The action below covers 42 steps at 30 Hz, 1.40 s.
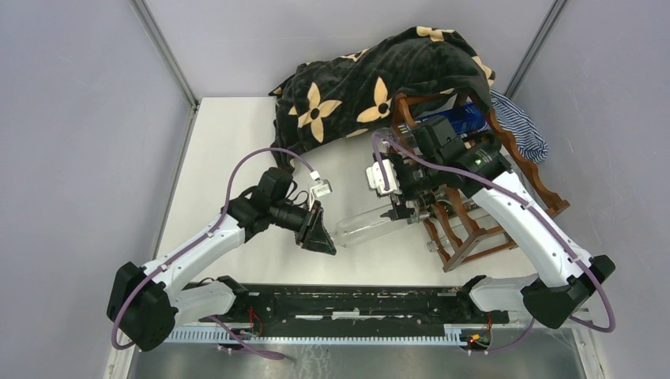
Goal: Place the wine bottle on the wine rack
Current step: Place the wine bottle in the wine rack.
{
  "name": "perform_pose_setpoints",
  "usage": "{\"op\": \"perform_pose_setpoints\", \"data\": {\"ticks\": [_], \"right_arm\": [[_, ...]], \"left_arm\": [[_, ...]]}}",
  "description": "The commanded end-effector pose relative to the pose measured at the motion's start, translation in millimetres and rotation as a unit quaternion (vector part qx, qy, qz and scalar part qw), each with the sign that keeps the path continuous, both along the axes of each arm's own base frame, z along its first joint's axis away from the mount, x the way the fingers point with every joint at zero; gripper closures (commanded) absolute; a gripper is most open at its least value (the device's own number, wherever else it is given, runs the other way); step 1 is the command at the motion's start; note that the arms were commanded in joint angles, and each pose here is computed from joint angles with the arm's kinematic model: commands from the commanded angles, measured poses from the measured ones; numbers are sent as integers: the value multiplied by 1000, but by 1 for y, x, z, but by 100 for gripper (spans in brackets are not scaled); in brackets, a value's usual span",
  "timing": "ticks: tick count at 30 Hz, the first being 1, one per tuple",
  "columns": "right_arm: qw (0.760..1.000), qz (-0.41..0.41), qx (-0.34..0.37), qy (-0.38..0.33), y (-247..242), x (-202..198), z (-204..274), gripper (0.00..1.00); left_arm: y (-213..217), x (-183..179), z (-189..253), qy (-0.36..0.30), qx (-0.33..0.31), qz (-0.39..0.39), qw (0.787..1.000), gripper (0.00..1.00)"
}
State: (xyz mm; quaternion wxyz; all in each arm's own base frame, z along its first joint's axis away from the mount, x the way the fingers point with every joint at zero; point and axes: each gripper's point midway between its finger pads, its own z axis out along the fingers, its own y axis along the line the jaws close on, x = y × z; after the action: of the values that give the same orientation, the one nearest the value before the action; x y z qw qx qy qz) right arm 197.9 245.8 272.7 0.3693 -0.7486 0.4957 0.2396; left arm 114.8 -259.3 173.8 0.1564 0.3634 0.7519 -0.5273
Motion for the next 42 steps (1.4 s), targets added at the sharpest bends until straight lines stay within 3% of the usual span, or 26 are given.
{"op": "perform_pose_setpoints", "data": {"ticks": [1, 18, 42], "right_arm": [[999, 5, 29, -21, -1, 1, 34, 2], [969, -177, 149, -91, -42, 76, 130, 2], [956, -229, 167, -79, -61, 91, 126, 2]], "left_arm": [[-15, 4, 38, -24, -83, -20, 996, 98], [-71, -7, 55, -35, -124, -12, 992, 98], [-113, -19, 37, -6, -119, -29, 992, 98]]}}
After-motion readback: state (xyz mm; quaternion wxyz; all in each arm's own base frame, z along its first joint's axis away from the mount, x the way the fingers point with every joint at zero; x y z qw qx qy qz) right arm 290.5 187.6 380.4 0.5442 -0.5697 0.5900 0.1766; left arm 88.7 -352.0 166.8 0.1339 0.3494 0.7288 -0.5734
